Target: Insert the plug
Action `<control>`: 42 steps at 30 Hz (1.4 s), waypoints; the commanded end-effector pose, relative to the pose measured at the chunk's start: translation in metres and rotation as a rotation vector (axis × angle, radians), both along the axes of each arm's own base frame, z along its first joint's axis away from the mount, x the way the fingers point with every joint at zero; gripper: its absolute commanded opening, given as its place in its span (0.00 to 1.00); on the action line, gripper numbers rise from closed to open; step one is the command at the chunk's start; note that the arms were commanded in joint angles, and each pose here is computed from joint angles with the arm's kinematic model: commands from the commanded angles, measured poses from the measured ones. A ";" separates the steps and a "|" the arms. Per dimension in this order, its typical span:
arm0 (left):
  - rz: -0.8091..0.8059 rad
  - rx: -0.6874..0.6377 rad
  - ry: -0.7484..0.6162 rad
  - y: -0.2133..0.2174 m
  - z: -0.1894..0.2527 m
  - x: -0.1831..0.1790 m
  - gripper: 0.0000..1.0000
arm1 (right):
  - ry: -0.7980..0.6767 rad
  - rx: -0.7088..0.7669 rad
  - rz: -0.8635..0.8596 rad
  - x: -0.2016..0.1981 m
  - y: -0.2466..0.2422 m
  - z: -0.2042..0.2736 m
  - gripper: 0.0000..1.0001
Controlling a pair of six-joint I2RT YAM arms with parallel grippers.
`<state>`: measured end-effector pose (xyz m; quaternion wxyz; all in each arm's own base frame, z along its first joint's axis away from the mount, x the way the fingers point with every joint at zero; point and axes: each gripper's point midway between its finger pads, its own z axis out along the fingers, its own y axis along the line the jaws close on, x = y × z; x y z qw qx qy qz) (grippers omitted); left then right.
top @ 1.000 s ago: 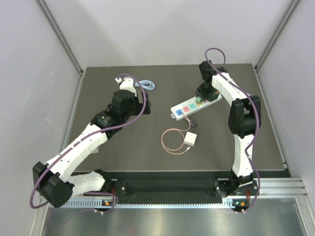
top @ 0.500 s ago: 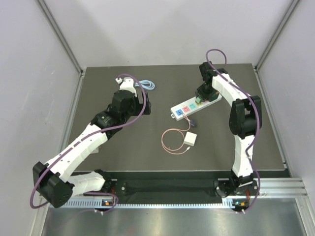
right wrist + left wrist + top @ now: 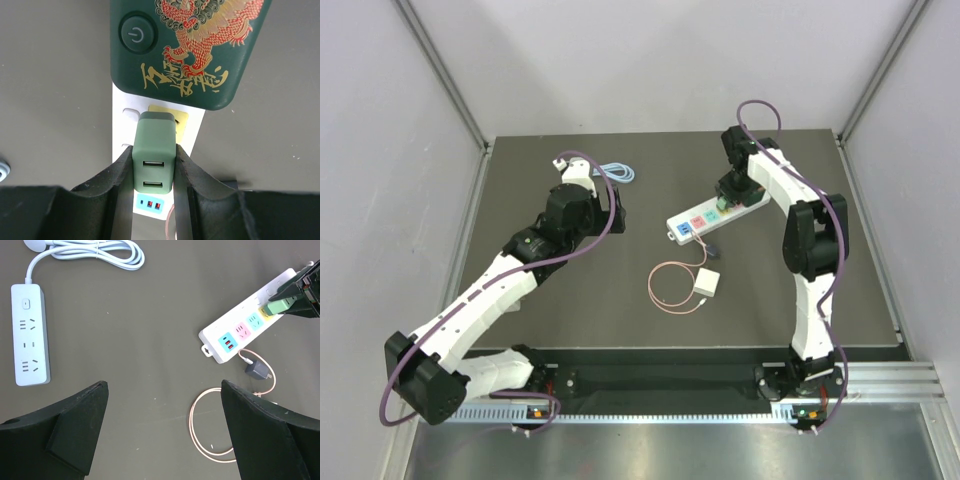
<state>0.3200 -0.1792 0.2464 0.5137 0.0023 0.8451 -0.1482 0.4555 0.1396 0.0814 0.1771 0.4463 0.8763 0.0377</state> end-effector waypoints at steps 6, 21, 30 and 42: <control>0.031 0.000 -0.052 0.009 0.014 0.000 0.99 | 0.123 -0.046 0.005 -0.008 0.004 -0.053 0.00; 0.051 0.018 -0.051 0.013 0.013 0.002 0.98 | 0.203 -0.057 0.016 -0.018 0.006 -0.094 0.00; 0.056 0.024 -0.048 0.014 0.014 0.003 0.99 | 0.264 -0.063 0.038 -0.029 0.009 -0.120 0.00; 0.048 0.013 -0.058 0.012 0.014 0.003 0.98 | 0.025 -0.022 0.122 0.024 0.018 -0.032 0.35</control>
